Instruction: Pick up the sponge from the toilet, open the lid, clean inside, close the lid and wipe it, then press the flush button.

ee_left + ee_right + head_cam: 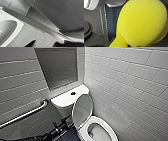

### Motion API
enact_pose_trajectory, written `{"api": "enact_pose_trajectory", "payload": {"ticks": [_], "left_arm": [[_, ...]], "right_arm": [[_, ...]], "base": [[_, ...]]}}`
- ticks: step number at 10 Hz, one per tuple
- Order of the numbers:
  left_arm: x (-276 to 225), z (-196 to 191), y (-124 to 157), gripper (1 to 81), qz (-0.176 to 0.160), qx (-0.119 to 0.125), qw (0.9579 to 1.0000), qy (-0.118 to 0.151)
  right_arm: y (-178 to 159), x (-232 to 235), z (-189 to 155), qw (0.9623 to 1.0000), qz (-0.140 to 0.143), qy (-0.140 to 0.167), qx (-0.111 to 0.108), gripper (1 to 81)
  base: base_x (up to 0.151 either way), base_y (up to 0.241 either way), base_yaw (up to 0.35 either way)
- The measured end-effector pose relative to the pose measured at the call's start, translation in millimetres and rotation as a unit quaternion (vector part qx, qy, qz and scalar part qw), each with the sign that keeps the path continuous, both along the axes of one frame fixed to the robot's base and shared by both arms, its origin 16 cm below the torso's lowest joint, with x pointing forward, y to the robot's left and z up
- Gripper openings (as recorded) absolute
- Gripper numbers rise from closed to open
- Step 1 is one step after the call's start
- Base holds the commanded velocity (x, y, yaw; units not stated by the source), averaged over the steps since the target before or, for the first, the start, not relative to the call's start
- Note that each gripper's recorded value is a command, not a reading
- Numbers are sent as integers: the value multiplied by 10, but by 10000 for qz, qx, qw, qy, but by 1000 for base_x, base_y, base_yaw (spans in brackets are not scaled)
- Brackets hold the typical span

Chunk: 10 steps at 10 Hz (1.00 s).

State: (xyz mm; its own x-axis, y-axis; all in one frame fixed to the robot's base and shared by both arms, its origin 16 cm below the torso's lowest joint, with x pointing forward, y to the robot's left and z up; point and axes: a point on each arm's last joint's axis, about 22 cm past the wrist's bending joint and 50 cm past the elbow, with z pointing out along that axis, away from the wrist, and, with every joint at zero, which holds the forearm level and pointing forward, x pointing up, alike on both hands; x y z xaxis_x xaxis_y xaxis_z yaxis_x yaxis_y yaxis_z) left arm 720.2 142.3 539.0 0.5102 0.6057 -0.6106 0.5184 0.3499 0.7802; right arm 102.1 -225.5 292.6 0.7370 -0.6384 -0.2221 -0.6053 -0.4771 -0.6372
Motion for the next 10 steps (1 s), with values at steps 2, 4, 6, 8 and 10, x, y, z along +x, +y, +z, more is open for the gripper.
{"api": "enact_pose_trajectory", "payload": {"ticks": [2,4,6,8,10], "left_arm": [[-192,-184,52,811,-21,79,9998,169],[-302,-217,169,811,-196,350,9992,-7],[-592,-322,36,811,-1137,1142,9855,-526],[-993,-420,-92,811,-2216,2068,9446,-1260],[-1439,-474,-214,811,-3057,2751,8990,-1506]], "right_arm": [[-2,0,-1,10000,-1,1,-3,10],[-2,0,-1,10000,-2,0,-2,10],[-20,-5,-10,10000,13,-2,-25,10],[-109,-29,-49,9999,65,-2,-129,10],[-145,-51,-56,9996,204,-55,-161,10]], "base": [[0,0,0],[0,0,0],[0,0,0],[0,0,0],[0,0,0]]}}
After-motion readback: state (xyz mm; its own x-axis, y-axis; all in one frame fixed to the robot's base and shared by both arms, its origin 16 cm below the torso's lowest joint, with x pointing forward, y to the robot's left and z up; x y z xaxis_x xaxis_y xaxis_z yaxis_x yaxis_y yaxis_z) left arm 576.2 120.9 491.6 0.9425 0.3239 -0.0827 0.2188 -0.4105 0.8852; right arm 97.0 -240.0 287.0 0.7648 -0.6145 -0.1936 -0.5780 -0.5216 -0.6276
